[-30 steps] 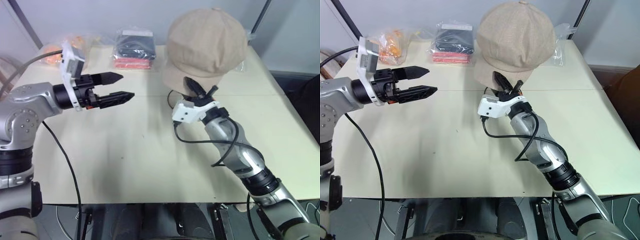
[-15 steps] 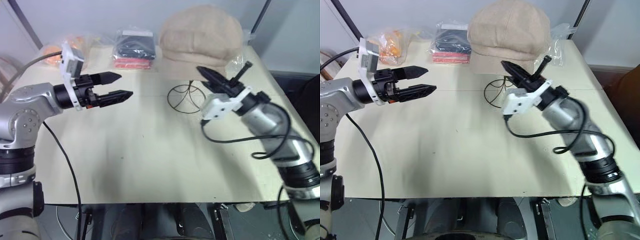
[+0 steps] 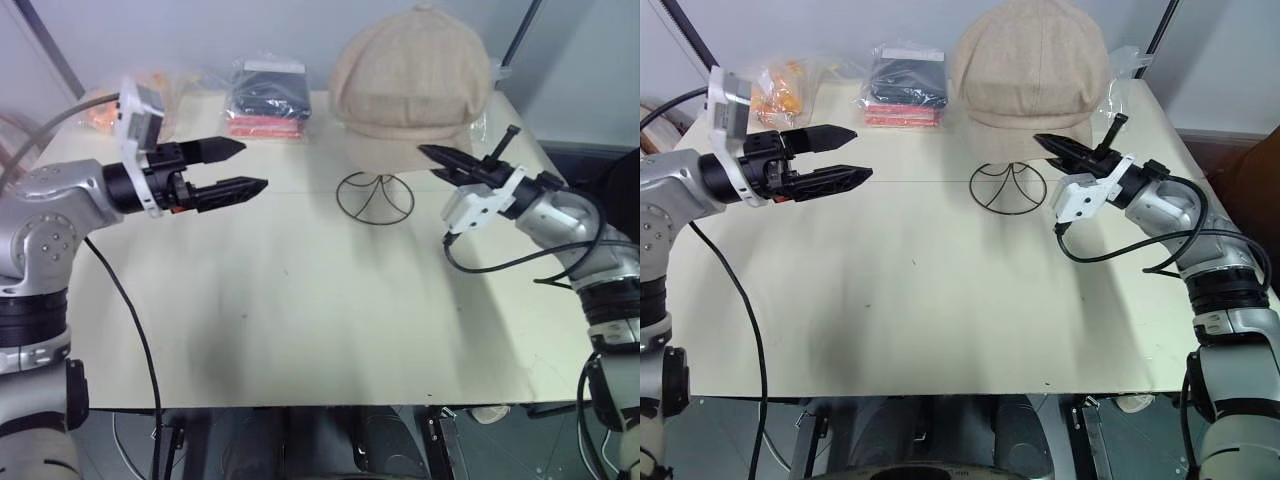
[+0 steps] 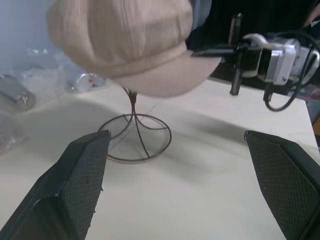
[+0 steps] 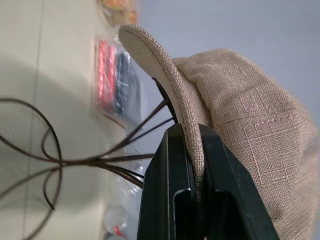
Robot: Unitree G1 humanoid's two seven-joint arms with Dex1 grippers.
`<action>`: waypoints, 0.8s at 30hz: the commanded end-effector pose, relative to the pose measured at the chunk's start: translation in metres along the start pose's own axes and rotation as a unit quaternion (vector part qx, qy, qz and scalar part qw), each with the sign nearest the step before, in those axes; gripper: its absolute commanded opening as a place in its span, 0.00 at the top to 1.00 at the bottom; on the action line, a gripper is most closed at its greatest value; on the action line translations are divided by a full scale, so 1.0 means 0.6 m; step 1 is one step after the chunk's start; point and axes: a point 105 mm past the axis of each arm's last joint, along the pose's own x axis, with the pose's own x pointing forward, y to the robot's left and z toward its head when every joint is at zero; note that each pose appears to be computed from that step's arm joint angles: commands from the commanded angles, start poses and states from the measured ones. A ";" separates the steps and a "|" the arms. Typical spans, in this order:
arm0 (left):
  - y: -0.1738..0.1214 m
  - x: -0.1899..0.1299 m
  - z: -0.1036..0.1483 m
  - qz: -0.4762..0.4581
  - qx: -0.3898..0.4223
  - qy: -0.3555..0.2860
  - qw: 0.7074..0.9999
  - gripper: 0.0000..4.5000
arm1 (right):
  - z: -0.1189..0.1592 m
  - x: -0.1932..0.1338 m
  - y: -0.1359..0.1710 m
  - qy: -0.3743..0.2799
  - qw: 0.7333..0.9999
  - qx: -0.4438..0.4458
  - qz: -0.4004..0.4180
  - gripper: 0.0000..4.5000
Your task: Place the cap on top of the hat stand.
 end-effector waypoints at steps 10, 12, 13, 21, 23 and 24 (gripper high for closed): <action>-0.005 0.005 0.033 -0.023 0.032 -0.018 0.999 0.00 | 0.001 -0.079 -0.015 0.072 0.996 0.038 0.041 0.02; -0.001 0.005 0.035 -0.025 0.034 -0.018 0.999 0.00 | 0.005 -0.101 -0.027 0.092 0.990 0.088 0.053 0.02; 0.000 0.006 0.035 -0.026 0.034 -0.018 0.999 0.00 | 0.008 -0.111 -0.034 0.101 0.985 0.126 0.060 0.02; 0.006 0.008 0.045 -0.044 0.053 -0.019 0.997 0.00 | 0.019 -0.171 -0.122 0.092 0.850 0.512 0.081 0.02; 0.007 0.007 0.047 -0.046 0.057 -0.019 0.997 0.00 | 0.020 -0.181 -0.127 0.093 0.812 0.567 0.104 0.02; 0.008 0.006 0.048 -0.047 0.058 -0.019 0.997 0.00 | 0.022 -0.186 -0.126 0.094 0.794 0.590 0.117 0.02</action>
